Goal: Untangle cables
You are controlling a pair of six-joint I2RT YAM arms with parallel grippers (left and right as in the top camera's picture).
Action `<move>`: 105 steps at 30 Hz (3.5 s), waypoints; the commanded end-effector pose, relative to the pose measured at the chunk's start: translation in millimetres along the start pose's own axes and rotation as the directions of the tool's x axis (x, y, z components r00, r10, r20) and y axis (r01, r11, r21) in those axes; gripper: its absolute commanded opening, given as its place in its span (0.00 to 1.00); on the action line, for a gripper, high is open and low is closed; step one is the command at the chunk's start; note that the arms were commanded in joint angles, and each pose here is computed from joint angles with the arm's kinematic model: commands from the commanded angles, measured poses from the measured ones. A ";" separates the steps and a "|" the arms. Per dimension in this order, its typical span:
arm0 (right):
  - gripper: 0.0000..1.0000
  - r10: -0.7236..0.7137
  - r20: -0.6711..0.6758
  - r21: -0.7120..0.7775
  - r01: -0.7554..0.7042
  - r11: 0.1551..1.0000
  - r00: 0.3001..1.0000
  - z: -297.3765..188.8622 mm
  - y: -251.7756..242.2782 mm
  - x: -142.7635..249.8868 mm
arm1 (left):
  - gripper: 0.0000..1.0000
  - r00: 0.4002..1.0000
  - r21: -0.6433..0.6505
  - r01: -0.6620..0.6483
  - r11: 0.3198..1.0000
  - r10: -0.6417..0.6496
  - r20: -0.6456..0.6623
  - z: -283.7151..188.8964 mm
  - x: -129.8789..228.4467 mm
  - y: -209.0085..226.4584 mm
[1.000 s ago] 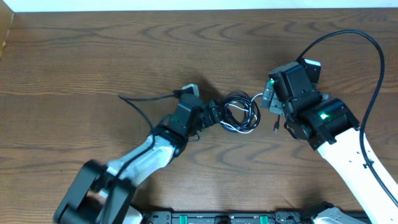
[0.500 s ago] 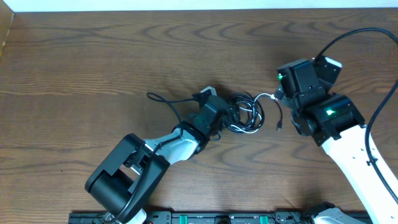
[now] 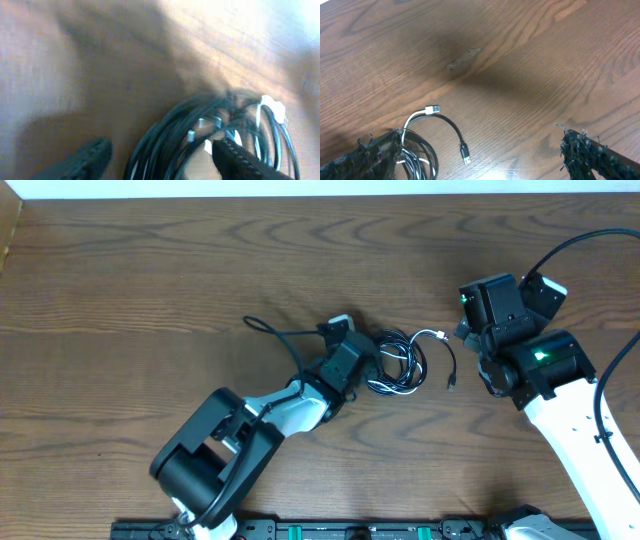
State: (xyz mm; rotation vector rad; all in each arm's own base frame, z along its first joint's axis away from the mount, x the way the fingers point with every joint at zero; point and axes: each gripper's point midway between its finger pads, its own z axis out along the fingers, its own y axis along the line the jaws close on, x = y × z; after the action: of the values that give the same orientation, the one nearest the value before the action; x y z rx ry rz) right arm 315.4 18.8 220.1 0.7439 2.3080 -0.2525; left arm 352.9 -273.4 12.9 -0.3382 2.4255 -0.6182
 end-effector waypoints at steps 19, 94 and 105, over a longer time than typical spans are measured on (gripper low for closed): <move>0.99 0.018 0.002 0.035 -0.018 0.999 1.000 2.6 -8.7 0.2 | 0.76 0.972 -0.208 -0.222 0.953 0.199 -0.126 39.2 54.6 86.9; 0.48 -0.822 0.261 -0.661 0.714 0.230 0.506 13.2 185.5 190.8 | 0.07 0.406 -0.205 -0.750 0.629 0.682 0.608 -287.1 -145.3 -79.9; 0.01 -0.717 0.287 -0.627 0.690 0.361 0.635 14.4 205.8 161.3 | 0.07 0.410 -0.206 -0.753 0.625 0.691 0.595 -285.0 -143.2 -77.4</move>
State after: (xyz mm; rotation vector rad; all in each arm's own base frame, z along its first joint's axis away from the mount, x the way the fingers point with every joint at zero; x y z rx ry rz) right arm 337.7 258.5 104.3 -0.8110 2.3311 0.3267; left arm 296.6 -191.4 322.9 0.5200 1.6069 -0.1704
